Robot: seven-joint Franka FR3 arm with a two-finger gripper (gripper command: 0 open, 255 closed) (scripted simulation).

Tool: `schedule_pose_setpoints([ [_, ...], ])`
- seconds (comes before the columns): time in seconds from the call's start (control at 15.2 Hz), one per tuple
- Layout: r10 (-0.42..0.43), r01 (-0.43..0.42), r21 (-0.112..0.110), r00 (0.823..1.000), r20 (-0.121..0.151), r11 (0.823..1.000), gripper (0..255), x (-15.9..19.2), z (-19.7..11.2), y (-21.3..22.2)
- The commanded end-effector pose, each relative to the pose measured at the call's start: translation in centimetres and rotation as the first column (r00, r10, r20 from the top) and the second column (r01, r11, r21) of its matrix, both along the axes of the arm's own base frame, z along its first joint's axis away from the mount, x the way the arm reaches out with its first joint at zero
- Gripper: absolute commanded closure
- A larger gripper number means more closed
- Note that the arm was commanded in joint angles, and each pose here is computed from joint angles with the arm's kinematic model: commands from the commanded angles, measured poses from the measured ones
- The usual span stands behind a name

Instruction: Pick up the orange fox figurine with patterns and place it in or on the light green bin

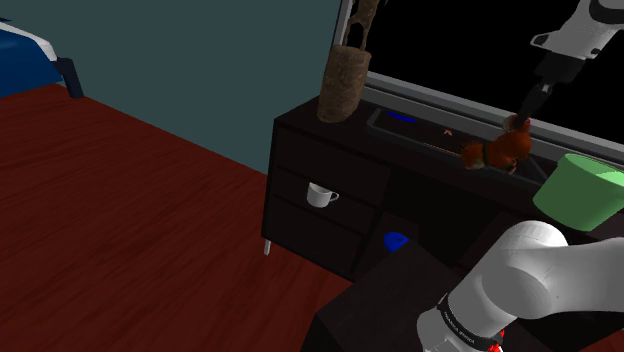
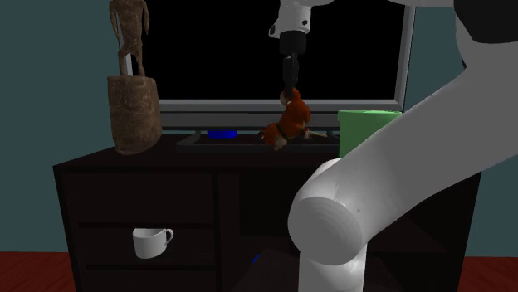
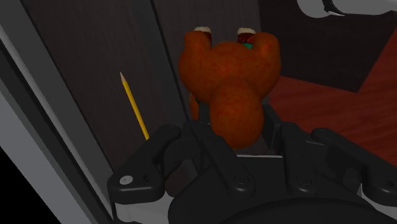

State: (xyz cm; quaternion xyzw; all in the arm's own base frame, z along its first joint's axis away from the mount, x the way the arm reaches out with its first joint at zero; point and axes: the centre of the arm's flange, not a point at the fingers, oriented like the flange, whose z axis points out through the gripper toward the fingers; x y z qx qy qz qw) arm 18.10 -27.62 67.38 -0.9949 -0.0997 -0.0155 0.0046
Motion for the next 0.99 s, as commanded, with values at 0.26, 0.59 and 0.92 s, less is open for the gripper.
schedule_pose_setpoints([
  [0.26, 0.000, 0.000, 0.000, 1.000, 0.001, 1.000, 255, 0.0, 3.2, 0.0],
  [0.59, 0.000, 0.000, 0.000, 1.000, 0.001, 1.000, 255, 0.0, 5.9, 0.0],
  [0.92, 0.000, 0.000, 0.000, 1.000, 0.001, 1.000, 255, 0.0, 8.5, 0.0],
])
